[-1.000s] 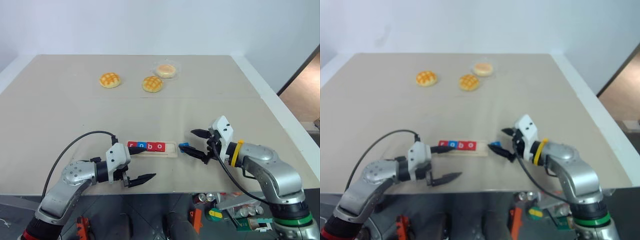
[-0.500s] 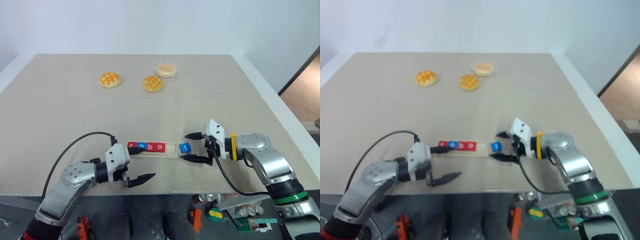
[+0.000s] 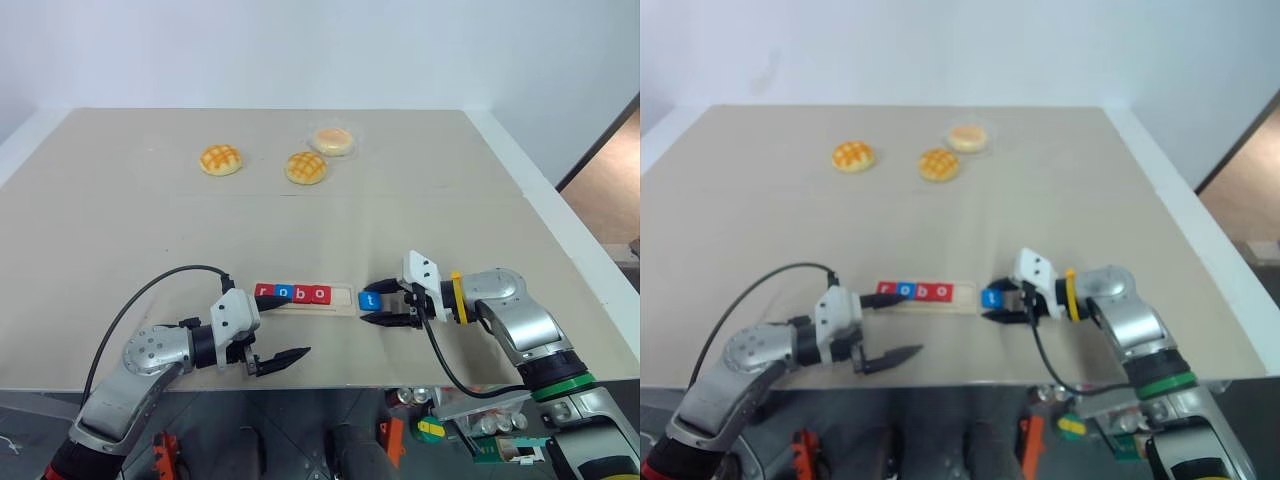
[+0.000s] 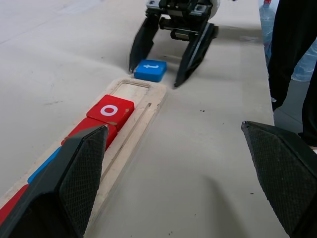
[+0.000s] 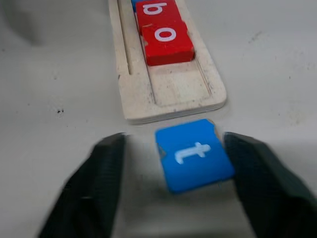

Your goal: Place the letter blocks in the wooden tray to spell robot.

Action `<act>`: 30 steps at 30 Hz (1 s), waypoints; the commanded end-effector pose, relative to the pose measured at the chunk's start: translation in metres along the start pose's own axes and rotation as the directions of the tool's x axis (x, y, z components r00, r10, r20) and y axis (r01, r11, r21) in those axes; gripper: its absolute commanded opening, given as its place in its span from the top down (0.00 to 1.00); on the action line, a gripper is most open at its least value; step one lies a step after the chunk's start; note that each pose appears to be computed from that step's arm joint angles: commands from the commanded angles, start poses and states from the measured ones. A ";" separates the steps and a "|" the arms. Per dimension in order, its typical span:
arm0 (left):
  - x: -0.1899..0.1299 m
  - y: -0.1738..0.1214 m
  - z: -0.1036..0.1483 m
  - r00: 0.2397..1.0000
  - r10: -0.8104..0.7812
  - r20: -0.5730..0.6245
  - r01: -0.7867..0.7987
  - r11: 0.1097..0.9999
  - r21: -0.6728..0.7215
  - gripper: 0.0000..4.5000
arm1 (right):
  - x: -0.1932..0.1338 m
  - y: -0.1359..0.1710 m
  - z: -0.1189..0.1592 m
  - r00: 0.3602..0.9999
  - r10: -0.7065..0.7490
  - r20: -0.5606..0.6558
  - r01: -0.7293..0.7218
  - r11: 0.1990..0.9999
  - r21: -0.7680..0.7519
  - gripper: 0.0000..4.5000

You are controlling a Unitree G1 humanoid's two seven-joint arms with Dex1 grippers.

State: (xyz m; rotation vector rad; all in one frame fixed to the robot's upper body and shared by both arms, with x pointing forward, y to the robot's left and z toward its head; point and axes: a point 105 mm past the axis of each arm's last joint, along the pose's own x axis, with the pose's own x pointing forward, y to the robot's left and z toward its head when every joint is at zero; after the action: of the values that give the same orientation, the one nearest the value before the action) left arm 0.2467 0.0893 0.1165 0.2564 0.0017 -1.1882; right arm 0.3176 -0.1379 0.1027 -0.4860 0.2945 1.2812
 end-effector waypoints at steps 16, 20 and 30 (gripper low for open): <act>0.001 0.001 0.012 0.999 -0.016 0.047 0.014 0.999 0.049 0.00 | -0.016 0.017 0.005 0.996 -0.088 0.020 0.086 0.994 0.065 0.72; 0.002 0.001 0.011 0.998 -0.034 0.046 0.032 0.998 0.049 0.00 | -0.015 0.019 0.006 0.995 -0.096 0.022 0.094 0.993 0.075 0.72; 0.001 0.004 0.010 0.999 -0.023 0.038 0.021 0.998 0.054 0.00 | -0.026 0.008 0.015 0.985 -0.169 0.037 0.167 0.984 0.065 0.72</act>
State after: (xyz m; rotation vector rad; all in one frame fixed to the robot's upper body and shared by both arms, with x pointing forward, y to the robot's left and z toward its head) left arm 0.2477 0.0876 0.1184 0.2662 -0.0181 -1.2282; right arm 0.2978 -0.1450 0.1041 -0.4048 0.3207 1.1504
